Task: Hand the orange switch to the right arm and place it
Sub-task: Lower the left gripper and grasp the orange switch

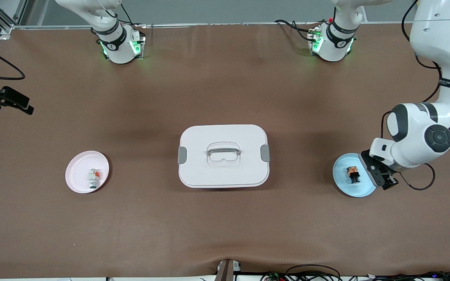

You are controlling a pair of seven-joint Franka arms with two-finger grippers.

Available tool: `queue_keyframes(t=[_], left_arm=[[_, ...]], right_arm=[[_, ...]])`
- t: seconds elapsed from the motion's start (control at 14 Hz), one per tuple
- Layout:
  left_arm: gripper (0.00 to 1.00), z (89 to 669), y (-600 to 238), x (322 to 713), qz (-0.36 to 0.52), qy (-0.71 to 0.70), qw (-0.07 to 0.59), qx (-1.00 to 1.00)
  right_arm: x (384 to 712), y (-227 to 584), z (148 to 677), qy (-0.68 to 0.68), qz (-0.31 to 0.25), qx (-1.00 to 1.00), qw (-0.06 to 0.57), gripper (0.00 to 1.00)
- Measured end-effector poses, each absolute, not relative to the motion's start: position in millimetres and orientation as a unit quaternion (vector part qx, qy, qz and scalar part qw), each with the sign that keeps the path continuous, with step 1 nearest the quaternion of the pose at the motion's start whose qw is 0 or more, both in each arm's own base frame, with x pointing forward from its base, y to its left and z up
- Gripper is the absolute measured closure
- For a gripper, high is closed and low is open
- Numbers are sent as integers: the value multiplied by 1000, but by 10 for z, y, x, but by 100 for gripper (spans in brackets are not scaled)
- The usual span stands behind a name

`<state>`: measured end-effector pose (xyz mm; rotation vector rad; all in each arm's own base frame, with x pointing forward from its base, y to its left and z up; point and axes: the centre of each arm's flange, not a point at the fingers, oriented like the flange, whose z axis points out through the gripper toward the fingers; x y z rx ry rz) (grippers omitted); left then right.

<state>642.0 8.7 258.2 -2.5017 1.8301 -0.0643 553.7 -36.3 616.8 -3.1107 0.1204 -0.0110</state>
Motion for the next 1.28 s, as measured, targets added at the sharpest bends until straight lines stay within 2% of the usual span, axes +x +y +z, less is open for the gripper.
queue_keyframes(t=[1.28], left_arm=[[0,2014,-6,6361,-45,634,31,-771]], right_arm=[[5535,-382,6162,40,-3,-999,14,0]])
